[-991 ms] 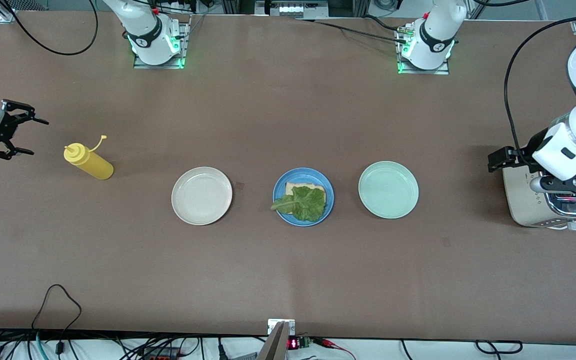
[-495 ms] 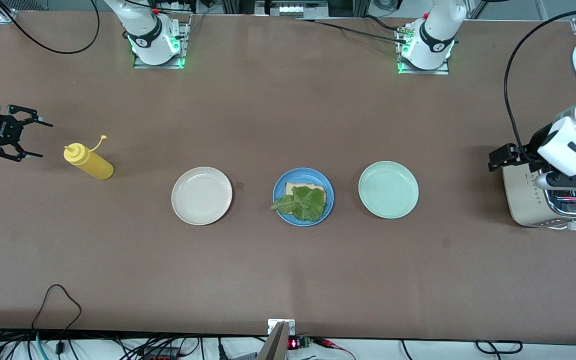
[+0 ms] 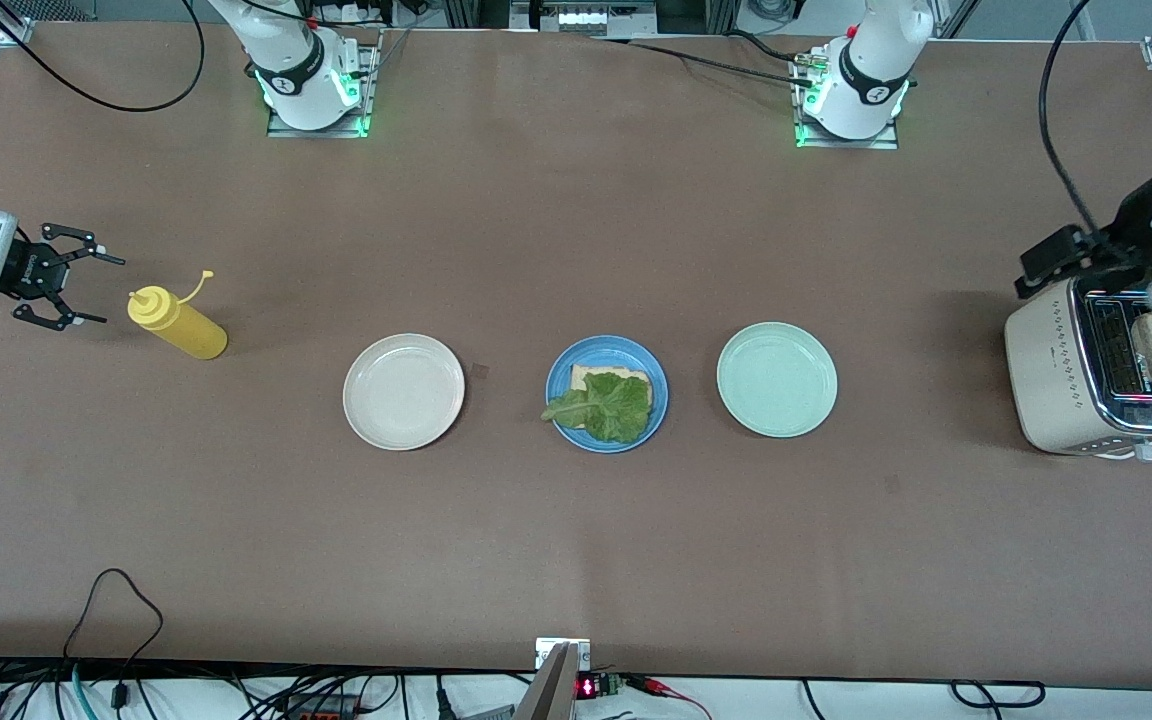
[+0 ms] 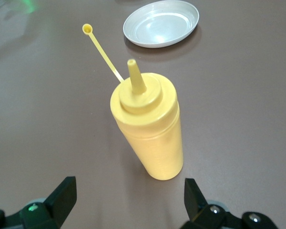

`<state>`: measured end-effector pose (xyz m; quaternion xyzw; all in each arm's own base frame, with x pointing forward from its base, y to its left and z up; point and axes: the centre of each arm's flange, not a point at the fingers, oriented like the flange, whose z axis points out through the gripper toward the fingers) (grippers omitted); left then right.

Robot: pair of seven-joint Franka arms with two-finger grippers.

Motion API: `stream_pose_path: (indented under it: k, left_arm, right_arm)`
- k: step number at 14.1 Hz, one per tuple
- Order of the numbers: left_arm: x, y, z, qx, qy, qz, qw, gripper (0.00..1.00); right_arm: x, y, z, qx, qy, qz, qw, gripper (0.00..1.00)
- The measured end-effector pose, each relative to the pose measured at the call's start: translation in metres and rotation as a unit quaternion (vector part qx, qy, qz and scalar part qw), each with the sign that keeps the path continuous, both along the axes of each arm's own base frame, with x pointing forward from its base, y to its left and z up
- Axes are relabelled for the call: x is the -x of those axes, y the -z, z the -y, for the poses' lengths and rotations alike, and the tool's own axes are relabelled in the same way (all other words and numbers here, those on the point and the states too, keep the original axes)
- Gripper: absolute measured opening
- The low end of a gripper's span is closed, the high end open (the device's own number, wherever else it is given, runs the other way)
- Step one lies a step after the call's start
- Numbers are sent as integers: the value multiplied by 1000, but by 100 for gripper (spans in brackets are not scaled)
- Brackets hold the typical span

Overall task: Make sandwich in blue plate with both arms
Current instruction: 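Grasp the yellow bottle with the right gripper while the left gripper reaches the toaster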

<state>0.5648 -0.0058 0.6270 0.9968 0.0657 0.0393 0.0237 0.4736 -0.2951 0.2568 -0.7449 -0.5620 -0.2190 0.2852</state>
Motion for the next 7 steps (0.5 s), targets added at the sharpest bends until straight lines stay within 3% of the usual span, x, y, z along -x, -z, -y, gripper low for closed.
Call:
stream_pose_path:
  k: [3, 7]
  left_arm:
    - [22, -26, 23, 1, -9, 5, 1000, 100]
    - [-11, 27, 45, 4, 12, -37, 999, 100]
  right_arm:
    - [5, 22, 5, -25, 6, 13, 1000, 100]
    - [7, 60, -1, -68, 13, 30, 997, 100]
